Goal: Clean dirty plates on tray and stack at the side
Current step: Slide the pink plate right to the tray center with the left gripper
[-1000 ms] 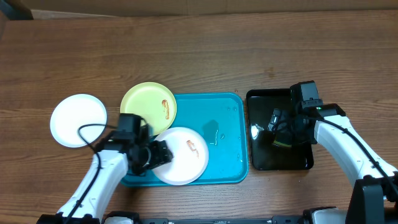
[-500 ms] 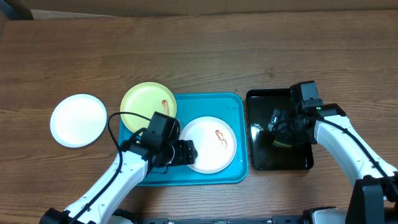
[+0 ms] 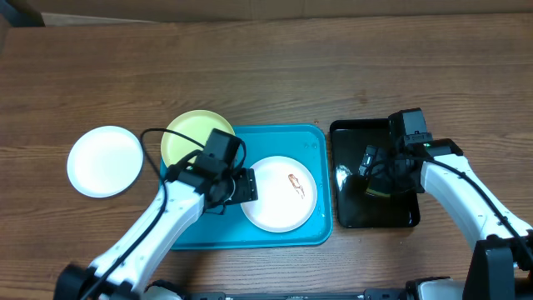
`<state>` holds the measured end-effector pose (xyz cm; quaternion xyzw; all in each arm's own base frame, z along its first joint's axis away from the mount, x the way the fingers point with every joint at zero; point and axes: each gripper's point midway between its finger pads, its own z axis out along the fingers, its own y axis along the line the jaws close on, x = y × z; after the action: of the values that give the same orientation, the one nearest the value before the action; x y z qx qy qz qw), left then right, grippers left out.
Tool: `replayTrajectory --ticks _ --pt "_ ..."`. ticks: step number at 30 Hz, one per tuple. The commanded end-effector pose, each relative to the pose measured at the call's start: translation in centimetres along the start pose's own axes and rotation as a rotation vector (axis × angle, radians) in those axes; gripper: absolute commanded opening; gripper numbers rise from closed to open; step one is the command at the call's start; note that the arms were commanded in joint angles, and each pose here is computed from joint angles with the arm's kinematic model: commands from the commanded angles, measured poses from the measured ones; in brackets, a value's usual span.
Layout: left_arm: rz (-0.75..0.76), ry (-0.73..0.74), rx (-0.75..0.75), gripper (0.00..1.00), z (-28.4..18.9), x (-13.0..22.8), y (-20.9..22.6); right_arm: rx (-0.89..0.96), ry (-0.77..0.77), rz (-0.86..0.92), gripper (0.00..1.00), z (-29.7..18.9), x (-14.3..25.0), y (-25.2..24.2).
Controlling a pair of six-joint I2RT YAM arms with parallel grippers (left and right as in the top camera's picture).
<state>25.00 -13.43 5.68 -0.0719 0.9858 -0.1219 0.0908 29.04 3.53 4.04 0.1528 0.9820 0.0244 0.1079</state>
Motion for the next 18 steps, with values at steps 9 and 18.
replayTrajectory --ticks 9,18 --pt "-0.004 0.127 -0.094 0.18 4.7 2.1 1.0 0.006 -0.011 0.006 1.0 0.0 -0.2 -0.1" --pt "-0.064 0.097 -0.239 0.14 3.6 0.9 4.8 0.006 -0.011 0.006 1.0 0.0 -0.2 -0.1"
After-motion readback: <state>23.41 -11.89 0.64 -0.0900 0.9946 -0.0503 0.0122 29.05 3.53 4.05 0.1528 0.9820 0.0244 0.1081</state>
